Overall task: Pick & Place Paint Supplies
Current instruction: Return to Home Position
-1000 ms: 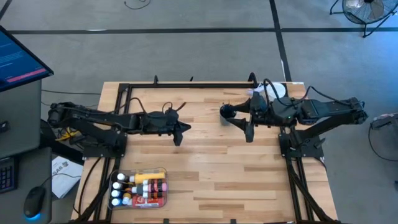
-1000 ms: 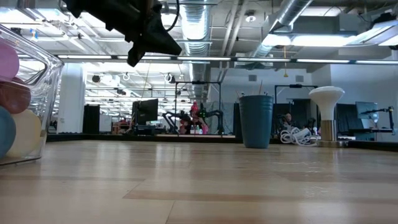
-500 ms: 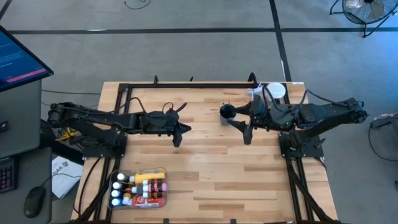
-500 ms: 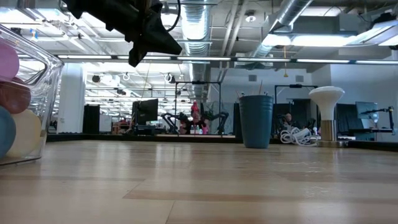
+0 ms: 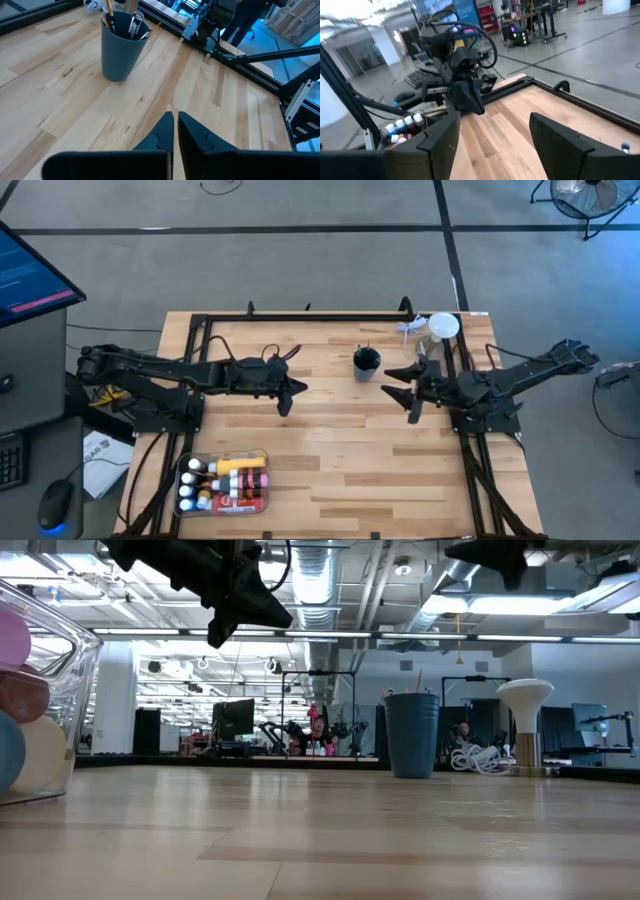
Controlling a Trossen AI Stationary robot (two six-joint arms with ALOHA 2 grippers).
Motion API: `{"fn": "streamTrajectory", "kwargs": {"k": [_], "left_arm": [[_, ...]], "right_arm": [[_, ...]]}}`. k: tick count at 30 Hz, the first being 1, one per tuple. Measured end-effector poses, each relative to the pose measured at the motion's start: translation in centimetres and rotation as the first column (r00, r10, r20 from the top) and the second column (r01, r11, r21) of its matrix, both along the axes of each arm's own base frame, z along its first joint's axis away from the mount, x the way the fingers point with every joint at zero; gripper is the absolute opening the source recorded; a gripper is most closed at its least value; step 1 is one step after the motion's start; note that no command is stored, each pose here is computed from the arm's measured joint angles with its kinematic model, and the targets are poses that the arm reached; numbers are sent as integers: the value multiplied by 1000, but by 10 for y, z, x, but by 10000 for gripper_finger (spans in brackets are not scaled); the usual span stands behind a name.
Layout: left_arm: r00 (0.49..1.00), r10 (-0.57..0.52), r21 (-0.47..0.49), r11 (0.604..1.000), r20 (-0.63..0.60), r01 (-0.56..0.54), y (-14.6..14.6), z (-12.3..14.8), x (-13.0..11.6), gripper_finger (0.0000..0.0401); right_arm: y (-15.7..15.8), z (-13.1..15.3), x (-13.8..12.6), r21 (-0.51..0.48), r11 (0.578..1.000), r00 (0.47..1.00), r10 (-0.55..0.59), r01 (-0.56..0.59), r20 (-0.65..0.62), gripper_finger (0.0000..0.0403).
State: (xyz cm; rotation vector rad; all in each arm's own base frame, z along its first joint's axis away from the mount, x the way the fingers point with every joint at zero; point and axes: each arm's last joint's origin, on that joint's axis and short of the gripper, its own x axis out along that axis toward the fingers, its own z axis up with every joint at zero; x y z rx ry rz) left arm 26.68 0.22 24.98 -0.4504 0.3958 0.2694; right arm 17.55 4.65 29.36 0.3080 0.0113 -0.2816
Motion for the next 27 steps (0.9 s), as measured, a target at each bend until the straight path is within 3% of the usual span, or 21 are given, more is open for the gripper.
{"fn": "streamTrajectory", "kwargs": {"k": [16,27], "left_arm": [[1000,0,0,1000,0,0,0,0,0,0],[1000,0,-1,1000,-2,0,0,0,0,0]], "right_arm": [[-25,-48,-62,23,999,986,-42,39,159,232],[-41,-61,-90,-78,997,950,33,-10,311,232]]}}
